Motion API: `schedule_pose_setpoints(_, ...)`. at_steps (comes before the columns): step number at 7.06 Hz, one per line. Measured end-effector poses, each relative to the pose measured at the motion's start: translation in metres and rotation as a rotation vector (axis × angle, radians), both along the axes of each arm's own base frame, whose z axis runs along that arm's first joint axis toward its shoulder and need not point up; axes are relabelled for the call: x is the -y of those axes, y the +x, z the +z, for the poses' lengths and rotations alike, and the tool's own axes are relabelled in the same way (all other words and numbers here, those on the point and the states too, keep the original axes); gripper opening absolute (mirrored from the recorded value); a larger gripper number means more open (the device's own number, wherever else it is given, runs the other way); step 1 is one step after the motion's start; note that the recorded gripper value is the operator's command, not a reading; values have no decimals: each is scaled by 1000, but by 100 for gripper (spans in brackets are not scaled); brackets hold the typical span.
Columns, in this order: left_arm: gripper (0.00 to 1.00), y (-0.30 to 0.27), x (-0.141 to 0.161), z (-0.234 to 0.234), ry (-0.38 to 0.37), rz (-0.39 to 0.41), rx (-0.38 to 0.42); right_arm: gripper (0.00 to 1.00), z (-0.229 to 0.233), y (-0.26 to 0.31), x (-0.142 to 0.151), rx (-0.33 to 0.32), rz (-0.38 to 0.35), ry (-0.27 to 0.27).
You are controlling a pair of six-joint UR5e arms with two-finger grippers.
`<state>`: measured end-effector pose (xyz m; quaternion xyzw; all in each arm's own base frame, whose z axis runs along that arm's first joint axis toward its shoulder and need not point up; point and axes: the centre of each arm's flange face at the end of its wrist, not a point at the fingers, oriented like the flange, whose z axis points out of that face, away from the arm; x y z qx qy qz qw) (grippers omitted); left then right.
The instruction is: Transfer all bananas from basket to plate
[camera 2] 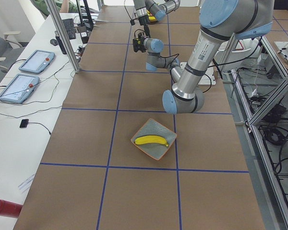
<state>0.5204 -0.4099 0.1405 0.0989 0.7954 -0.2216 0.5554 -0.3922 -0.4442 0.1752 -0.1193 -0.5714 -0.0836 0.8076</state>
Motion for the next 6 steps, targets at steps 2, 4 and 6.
schedule_pose_setpoints(2, 0, 6, 10, 15, -16, -8, 33, 100, -2, 28, 3, 20, 20, -11)
schedule_pose_setpoints(4, 0, 6, 25, 39, -41, -27, 83, 100, 5, 82, 18, 53, 53, -39)
schedule_pose_setpoints(6, 0, -8, 43, 81, -74, -40, 168, 100, 32, 152, 34, 56, 172, -34)
